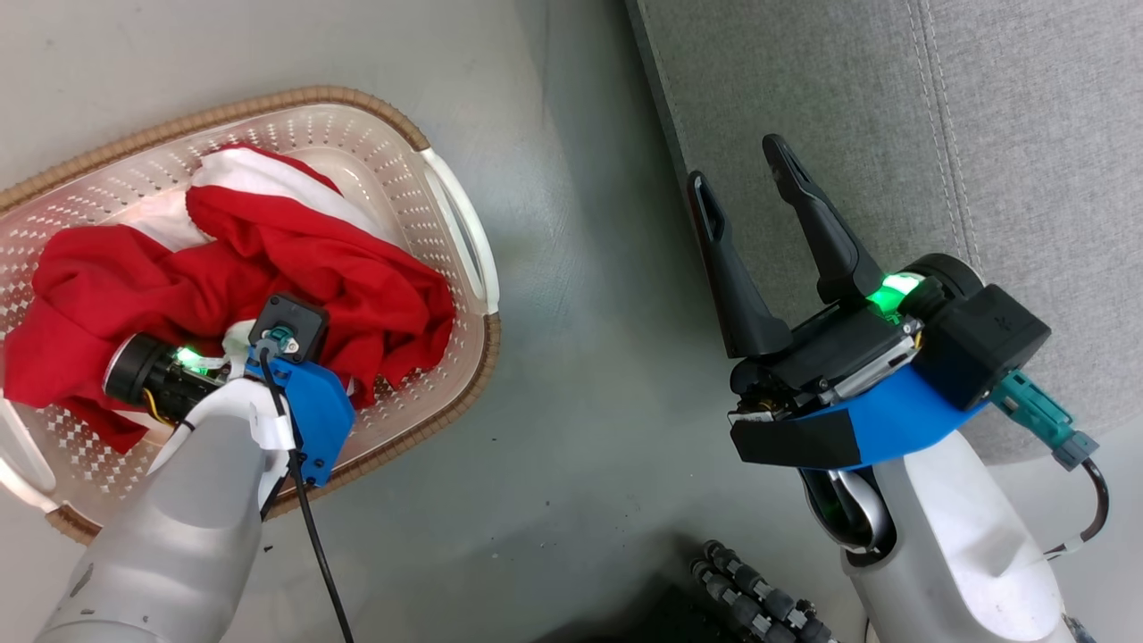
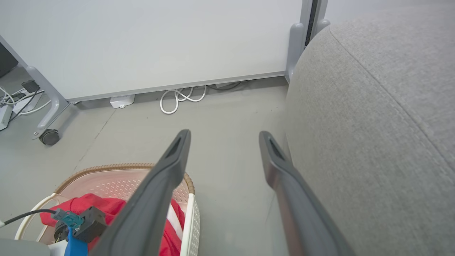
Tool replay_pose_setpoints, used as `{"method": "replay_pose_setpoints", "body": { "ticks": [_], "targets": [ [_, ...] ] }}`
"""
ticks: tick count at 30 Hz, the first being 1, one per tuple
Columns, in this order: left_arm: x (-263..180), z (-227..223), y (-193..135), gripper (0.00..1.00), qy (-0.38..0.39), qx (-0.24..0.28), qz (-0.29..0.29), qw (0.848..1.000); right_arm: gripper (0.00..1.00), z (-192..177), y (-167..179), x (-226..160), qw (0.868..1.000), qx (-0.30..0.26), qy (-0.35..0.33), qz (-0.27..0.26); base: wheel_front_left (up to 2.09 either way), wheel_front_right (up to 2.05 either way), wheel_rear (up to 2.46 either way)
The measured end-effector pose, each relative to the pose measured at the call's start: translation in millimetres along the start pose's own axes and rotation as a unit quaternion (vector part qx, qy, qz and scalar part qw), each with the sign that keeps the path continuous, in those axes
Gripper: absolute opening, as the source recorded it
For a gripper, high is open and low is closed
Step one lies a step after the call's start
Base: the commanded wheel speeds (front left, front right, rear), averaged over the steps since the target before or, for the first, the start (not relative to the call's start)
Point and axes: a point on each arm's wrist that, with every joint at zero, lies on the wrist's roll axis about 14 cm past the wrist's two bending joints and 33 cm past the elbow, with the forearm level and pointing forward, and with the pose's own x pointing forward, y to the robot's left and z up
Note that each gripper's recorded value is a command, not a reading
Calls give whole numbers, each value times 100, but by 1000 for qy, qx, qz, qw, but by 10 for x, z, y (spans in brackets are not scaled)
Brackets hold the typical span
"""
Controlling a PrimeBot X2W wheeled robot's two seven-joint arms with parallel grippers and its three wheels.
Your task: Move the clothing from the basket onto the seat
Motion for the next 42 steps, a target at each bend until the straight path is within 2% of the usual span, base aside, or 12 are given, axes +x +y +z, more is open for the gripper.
{"method": "replay_pose_setpoints", "body": {
  "ticks": [11,23,32,42],
  "targets": [
    [-208,291,-54,0,-38,-15,13,999,100,182,52,-18,1000,-14,-19,7,0,0,0],
    [-837,848,-330,0,-124,-11,32,992,100,567,236,-224,998,-27,-56,24,0,0,0],
    [-1478,1270,-569,0,-204,13,52,977,100,774,395,-562,996,-24,-77,32,0,0,0],
    [-2179,1732,-895,0,-298,56,66,951,100,1030,663,-841,992,-24,-105,60,0,0,0]
  ]
}}
